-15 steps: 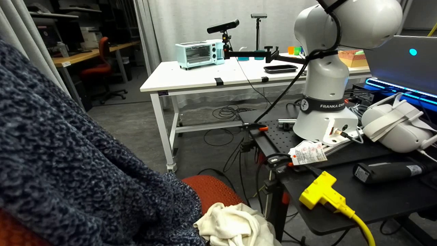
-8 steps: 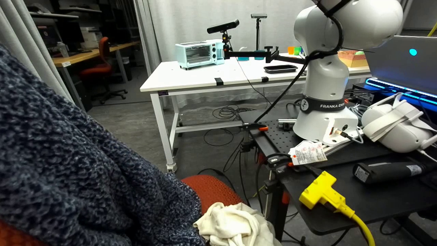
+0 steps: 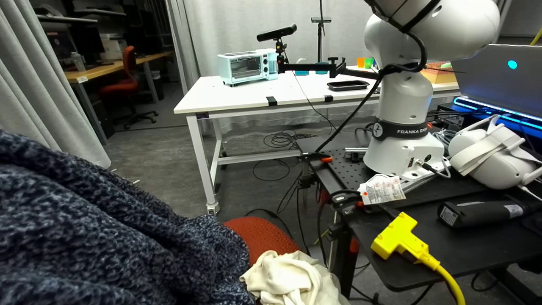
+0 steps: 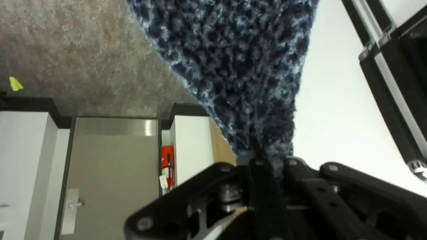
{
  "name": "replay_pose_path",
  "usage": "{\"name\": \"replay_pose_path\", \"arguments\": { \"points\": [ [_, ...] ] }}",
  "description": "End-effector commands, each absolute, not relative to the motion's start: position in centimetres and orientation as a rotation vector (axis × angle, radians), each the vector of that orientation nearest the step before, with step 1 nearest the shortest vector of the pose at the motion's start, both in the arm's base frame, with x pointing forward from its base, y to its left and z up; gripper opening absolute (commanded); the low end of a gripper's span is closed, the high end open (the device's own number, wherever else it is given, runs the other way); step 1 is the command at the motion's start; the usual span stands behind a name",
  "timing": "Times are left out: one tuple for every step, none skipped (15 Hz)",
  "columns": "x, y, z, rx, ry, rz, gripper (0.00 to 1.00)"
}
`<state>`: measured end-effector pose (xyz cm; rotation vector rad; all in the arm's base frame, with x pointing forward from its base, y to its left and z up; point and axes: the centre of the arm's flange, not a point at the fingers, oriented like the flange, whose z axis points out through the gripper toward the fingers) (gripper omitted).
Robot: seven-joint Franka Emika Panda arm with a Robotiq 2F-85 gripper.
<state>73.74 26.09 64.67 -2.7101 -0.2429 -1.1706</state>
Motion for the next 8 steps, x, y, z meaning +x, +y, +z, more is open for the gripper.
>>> {"name": "replay_pose_path", "arguments": {
  "points": [
    [80.7,29.8,59.4,-2.74,-0.354,-0.983,0.01],
    [81.3,30.4,56.5,-2.761,-0.377,-0.917,0.01],
    [81.9,30.9,53.9,-2.781,-0.395,-0.853,0.01],
    [82.3,31.3,51.1,-2.795,-0.414,-0.774,0.01],
    [82.8,31.7,48.6,-2.81,-0.422,-0.699,0.01],
    [83.1,32.0,46.1,-2.824,-0.42,-0.611,0.26],
    [83.4,32.1,43.6,-2.837,-0.428,-0.533,0.3],
    [83.6,32.8,41.9,-2.852,-0.437,-0.466,0.36]
  ]
}}
